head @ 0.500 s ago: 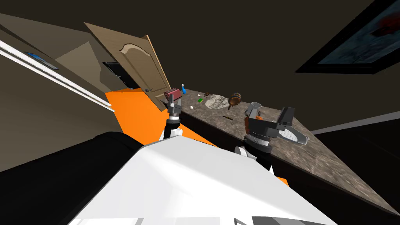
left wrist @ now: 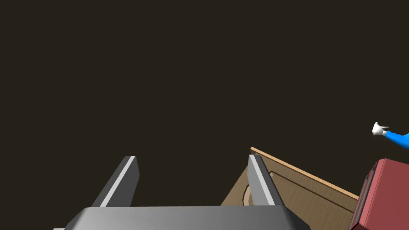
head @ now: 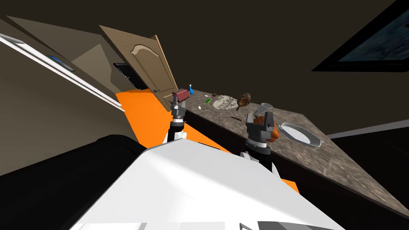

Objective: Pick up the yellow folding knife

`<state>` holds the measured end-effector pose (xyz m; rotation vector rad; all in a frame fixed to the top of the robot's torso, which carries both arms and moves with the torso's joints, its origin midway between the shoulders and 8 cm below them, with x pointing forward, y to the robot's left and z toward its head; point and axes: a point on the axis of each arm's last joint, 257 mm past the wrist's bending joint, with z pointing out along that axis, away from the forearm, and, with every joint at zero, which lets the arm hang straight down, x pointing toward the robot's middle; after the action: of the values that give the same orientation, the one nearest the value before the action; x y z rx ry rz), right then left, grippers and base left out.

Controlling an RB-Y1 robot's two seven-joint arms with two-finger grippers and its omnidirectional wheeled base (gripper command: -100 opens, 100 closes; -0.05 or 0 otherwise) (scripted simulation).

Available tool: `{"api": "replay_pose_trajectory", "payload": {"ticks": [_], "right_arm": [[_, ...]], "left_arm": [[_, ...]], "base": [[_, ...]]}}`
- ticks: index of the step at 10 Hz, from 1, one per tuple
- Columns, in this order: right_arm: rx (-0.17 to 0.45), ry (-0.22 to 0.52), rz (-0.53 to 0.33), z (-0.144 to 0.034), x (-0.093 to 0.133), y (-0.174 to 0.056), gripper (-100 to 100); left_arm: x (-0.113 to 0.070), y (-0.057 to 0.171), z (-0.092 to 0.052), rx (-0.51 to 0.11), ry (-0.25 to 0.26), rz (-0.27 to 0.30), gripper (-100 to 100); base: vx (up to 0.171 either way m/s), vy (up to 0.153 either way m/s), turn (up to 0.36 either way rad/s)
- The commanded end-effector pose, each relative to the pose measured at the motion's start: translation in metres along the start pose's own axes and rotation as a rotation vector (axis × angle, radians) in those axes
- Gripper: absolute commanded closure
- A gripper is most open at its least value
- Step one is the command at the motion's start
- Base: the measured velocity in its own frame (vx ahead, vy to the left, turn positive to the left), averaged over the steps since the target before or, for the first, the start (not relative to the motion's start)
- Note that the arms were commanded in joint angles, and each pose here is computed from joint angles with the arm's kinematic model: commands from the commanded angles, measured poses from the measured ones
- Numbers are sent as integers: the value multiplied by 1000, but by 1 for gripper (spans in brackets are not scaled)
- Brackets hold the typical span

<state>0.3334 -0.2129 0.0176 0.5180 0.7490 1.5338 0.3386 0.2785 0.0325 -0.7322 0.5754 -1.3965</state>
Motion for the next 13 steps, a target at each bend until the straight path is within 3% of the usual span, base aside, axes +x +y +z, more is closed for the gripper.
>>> {"api": "replay_pose_trajectory", "payload": {"ticks": [1, 8, 13], "right_arm": [[14, 38, -4, -1, 7, -6, -100], [116, 266, -34, -28, 45, -49, -100], [207, 441, -75, -61, 64, -87, -100]], "left_arm": [[0, 0, 0, 0, 0, 0, 0], [0, 0, 0, 0, 0, 0, 0], [0, 0, 0, 0, 0, 0, 0]], "base": [[-88, 43, 24], [-84, 45, 72], [-76, 51, 91]]}}
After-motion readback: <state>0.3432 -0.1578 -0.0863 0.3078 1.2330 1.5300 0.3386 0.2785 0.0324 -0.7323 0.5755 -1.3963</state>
